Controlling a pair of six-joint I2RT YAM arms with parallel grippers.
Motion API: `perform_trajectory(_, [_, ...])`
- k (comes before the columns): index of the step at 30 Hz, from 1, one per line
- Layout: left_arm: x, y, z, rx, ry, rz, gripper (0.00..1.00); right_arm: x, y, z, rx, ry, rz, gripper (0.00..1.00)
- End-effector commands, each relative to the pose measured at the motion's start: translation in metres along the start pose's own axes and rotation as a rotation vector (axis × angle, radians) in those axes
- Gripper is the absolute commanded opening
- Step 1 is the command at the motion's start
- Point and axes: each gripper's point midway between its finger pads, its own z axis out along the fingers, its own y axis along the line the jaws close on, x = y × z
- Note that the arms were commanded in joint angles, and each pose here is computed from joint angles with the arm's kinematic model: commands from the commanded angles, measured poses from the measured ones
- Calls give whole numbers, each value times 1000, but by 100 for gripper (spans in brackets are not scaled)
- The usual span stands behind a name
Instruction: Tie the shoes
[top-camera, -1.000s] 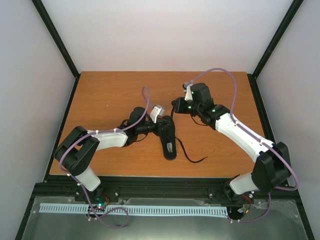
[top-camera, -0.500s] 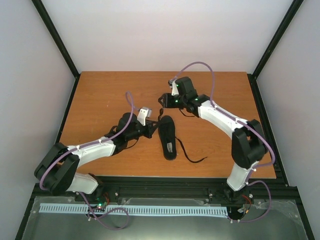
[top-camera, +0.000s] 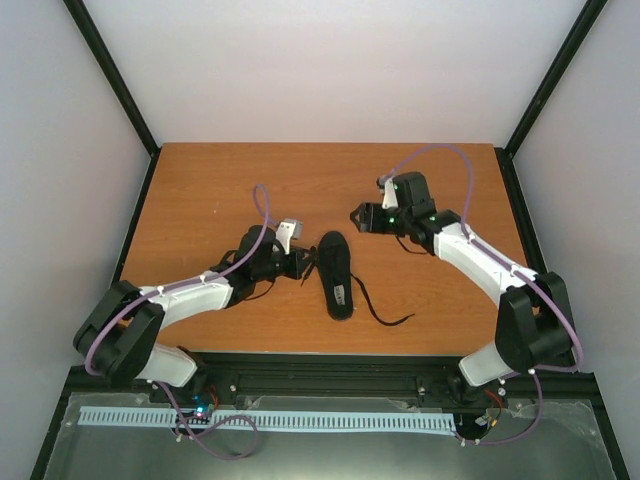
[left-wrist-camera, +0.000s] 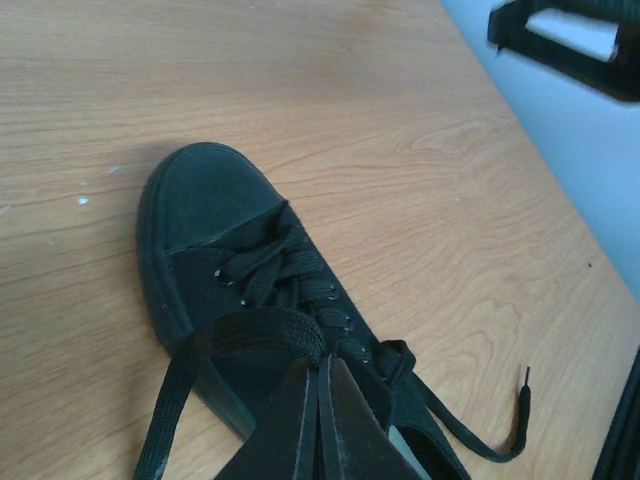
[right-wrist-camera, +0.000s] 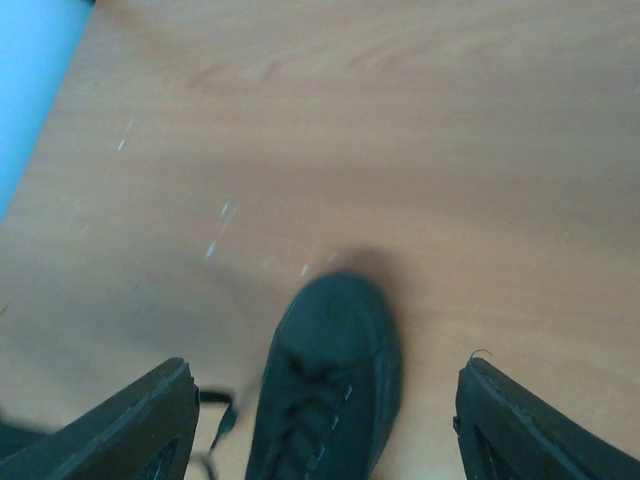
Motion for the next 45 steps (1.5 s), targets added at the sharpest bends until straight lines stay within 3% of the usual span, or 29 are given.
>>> perform_trajectory(1, [-19,-27,6,139,-37,100,1,46,31,-6,-223,116,3,70])
perform_trajectory(5, [-11,-40,12,231,9,180,1,65,33,-3,-279,162,126,71])
perform_trajectory(11, [-20,-41,11,212,-4,178,1,96,-47,-17,168,179,149,66])
perform_trajectory(17, [-24,-49,11,242,0,170,1,161,-52,-36,208,302,150,56])
perform_trajectory(21, [-23,-59,9,300,14,198,1,170,-30,-43,81,261,95,57])
perform_trajectory(24, [-21,-65,5,335,22,227,1,144,3,-43,-83,183,96,58])
perform_trajectory(27, [-15,-67,4,353,42,250,1,117,21,-40,-147,133,182,59])
perform_trajectory(33, [-9,-73,3,399,74,264,1,84,67,-28,-385,112,385,50])
perform_trajectory(40, [-9,-75,6,410,77,274,1,74,89,-23,-430,131,381,49])
perform_trajectory(45, [-11,-76,9,412,72,273,1,81,89,-14,-416,175,403,39])
